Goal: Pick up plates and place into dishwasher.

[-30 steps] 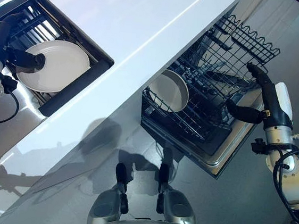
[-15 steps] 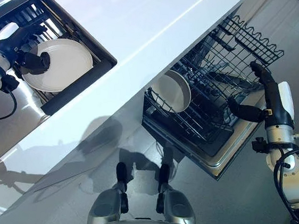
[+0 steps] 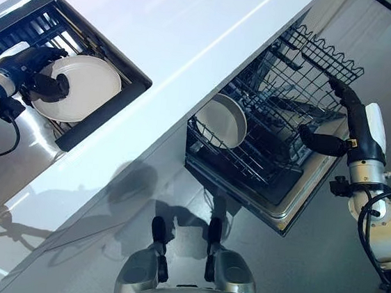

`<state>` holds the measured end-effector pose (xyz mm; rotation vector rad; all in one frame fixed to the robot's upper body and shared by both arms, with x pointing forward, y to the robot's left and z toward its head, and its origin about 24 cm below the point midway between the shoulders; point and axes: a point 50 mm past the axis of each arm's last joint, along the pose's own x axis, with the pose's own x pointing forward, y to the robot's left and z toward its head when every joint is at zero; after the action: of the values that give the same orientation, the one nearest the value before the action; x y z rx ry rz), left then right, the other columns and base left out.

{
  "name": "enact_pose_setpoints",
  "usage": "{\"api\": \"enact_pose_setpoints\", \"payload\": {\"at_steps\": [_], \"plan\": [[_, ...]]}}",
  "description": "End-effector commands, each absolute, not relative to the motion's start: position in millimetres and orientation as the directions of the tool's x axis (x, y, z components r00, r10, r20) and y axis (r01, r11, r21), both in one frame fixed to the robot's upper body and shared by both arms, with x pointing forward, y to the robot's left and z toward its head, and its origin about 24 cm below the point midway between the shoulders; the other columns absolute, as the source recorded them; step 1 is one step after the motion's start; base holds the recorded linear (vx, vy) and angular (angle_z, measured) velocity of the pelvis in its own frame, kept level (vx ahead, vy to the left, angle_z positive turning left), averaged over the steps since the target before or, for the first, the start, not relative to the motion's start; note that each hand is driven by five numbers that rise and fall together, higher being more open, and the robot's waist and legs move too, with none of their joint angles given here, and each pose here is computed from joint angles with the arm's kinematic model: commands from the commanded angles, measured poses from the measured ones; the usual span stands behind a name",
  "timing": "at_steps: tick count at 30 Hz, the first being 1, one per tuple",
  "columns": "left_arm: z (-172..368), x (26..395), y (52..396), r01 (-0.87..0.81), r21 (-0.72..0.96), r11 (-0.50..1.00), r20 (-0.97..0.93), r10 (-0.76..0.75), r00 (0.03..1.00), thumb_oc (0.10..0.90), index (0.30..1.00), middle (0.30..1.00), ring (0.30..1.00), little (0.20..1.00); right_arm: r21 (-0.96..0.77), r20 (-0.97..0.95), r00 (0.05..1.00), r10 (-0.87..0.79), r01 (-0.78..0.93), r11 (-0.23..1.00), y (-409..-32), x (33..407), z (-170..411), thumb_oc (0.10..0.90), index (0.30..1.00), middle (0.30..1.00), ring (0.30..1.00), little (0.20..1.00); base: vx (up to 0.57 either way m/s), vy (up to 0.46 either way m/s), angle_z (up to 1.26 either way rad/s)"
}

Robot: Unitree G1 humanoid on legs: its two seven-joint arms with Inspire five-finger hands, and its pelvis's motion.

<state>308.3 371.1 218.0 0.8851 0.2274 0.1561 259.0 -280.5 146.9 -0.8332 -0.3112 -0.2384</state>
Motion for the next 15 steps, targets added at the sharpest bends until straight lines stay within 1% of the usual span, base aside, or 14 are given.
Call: {"api": "enact_pose_setpoints", "payload": {"at_steps": [1, 11, 12, 13, 14, 15], "plan": [[246.0, 306.4, 381.8, -0.122, 0.797, 0.592, -0.053, 0.269, 0.962, 0.800, 0.900, 0.900, 0.900, 0.900, -0.631, 0.584, 0.812, -0.005, 0.458, 0.626, -271.7, 258.4, 204.3, 0.800, 0.900, 0.900, 0.900, 0.900, 0.00, 0.000, 0.00], [251.2, 305.1, 379.1, -0.148, 0.813, 0.563, -0.008, 0.264, 0.964, 0.800, 0.900, 0.900, 0.900, 0.900, -0.622, 0.589, 0.808, -0.015, 0.466, 0.630, -272.9, 255.5, 199.5, 0.800, 0.900, 0.900, 0.900, 0.900, 0.00, -0.025, 0.00], [253.1, 304.5, 379.2, -0.155, 0.815, 0.558, 0.001, 0.266, 0.964, 0.435, 0.587, 0.587, 0.587, 0.535, -0.621, 0.589, 0.808, -0.017, 0.466, 0.630, -273.2, 255.2, 199.2, 0.800, 0.900, 0.900, 0.900, 0.900, 0.00, -0.033, -0.01], [253.8, 304.1, 379.4, -0.160, 0.815, 0.557, 0.007, 0.267, 0.964, 0.383, 0.542, 0.542, 0.542, 0.483, -0.621, 0.588, 0.809, -0.018, 0.465, 0.631, -273.3, 255.0, 199.0, 0.800, 0.900, 0.900, 0.900, 0.900, 0.00, -0.034, -0.01], [256.0, 303.5, 379.4, -0.174, 0.813, 0.556, 0.023, 0.269, 0.963, 0.100, 0.300, 0.300, 0.300, 0.200, -0.620, 0.589, 0.808, -0.021, 0.468, 0.631, -273.6, 254.6, 198.6, 0.800, 0.900, 0.900, 0.900, 0.900, 0.00, -0.034, -0.01], [257.9, 302.9, 379.4, -0.186, 0.810, 0.556, 0.038, 0.268, 0.963, 0.100, 0.300, 0.300, 0.300, 0.200, -0.619, 0.588, 0.809, -0.022, 0.468, 0.631, -273.9, 254.3, 197.6, 0.800, 0.900, 0.900, 0.900, 0.900, 0.00, -0.037, 0.00]]}}
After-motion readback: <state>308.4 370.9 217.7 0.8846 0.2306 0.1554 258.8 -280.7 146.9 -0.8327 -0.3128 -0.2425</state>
